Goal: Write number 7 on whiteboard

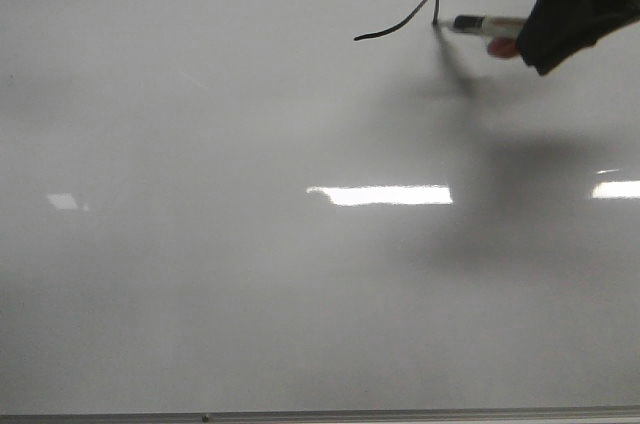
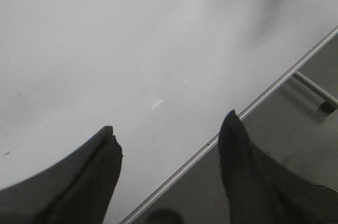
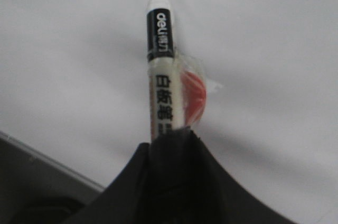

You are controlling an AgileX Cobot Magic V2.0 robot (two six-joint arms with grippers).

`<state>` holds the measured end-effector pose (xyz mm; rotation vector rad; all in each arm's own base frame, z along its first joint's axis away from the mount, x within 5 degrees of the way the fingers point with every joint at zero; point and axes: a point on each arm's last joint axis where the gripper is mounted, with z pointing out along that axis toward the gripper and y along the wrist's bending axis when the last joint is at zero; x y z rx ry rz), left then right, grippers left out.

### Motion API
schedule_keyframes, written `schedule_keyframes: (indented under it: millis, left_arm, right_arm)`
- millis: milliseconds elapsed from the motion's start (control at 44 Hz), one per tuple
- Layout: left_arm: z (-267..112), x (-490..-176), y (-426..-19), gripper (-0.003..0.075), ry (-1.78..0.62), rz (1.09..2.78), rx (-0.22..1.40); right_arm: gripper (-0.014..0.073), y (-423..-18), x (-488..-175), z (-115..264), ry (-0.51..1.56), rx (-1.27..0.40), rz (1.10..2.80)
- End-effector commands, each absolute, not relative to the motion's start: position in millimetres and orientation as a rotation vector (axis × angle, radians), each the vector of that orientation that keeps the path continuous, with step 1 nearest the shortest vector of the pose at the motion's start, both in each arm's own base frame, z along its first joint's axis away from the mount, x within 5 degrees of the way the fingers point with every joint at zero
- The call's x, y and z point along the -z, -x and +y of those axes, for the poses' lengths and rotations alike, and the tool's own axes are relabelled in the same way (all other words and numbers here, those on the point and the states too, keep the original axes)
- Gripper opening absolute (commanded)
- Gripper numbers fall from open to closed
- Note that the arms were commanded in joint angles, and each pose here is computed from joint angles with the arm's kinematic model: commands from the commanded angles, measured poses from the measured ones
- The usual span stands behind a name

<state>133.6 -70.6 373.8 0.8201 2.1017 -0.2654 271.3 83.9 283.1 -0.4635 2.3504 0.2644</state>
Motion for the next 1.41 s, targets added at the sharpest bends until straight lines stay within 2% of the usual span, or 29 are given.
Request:
schedule_keyframes:
  millis: [0, 91, 205, 432, 568, 636, 818, 1205, 1386]
  left_arm:
    - [-71, -388, -136, 0.0398, -0.756, 2.017, 0.286]
    - [-71, -388, -136, 0.0398, -0.755, 2.015, 0.286]
    - [-71, -388, -136, 0.0398, -0.755, 2.015, 0.286]
    - [-75, -388, -134, 0.0416, -0.852, 1.971, 0.292]
    - [-89, -388, -130, 0.0511, -0.988, 1.898, 0.385]
    - [-98, -385, -132, 0.0540, -1.069, 1.886, 0.430]
    - [-134, -374, -137, 0.0536, -1.383, 1.826, 0.486]
    - [-230, -367, -148, 0.0536, -1.739, 1.682, 0.607]
    - [-254, -360, -156, 0.0529, -1.806, 1.678, 0.607]
  right_arm:
    - [-0.0066, -270, -267, 93, 0.538, -0.258, 2.379]
    - [-0.0066, -269, -247, 103, 0.610, -0.265, 2.439]
    - [-0.0066, -270, -245, 109, 0.636, -0.269, 2.430]
    - [-0.0066, -240, -292, 114, 0.708, -0.296, 2.262]
    - [-0.0066, -201, -318, 118, 0.945, -0.306, 2.165]
    - [-0.0066, -180, -327, 120, 1.084, -0.309, 2.108]
    - [-0.0066, -136, -341, 121, 1.344, -0.340, 1.987]
    - [-0.0066, -125, -343, 122, 1.406, -0.368, 1.979]
    - [-0.0066, -125, -343, 122, 1.406, -0.368, 1.979]
